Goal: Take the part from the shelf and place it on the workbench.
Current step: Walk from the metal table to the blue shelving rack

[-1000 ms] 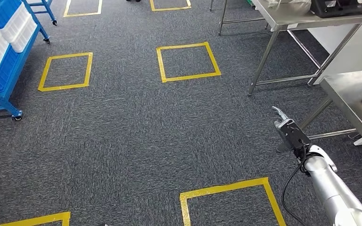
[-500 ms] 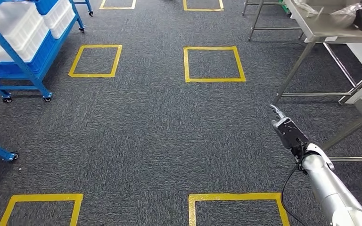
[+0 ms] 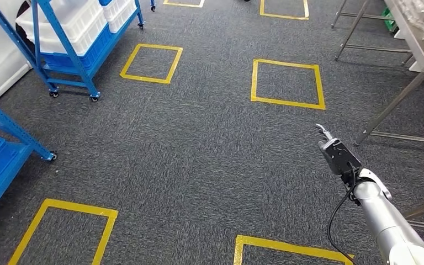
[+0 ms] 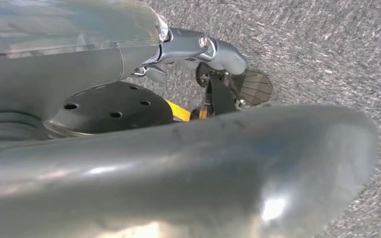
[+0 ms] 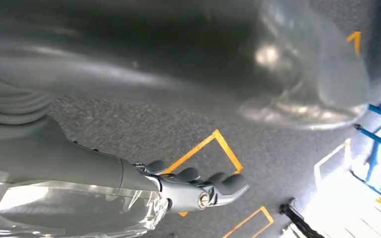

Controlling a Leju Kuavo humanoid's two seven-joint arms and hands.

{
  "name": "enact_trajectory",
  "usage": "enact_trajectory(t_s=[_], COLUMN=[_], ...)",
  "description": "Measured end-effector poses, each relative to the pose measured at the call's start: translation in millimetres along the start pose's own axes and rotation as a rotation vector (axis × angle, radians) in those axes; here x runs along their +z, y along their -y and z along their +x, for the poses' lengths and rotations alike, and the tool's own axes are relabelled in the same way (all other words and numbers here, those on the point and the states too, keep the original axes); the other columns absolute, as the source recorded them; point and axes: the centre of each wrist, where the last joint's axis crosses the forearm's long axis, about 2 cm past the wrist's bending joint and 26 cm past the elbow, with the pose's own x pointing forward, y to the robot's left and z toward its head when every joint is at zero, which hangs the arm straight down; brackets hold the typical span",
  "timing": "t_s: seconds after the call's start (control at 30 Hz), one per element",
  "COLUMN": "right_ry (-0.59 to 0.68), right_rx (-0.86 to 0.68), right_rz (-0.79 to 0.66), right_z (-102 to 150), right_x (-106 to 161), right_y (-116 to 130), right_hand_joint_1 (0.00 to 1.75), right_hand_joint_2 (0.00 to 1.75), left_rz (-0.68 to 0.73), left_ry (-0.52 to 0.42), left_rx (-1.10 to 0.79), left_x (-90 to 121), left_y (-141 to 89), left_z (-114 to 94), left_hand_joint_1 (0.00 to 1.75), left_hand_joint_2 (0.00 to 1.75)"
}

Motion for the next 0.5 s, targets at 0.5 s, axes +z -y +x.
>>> enact_trajectory(t_s=[0.5], right_ry=[0.008], right_rx=[-0.001], right_rz=[0.000], right_z=[3.3], right_x=[-5.2], right_y=[0.5], right_hand_joint_1=[0.00], right_hand_joint_2=[0.00], left_rz=[0.001], left_ry=[-0.003], left_rx=[0.009], left_x=[0.3], left_y=[-0.7], left_z=[-1.2], left_hand_joint_1=[0.00], left_hand_joint_2=[0.00])
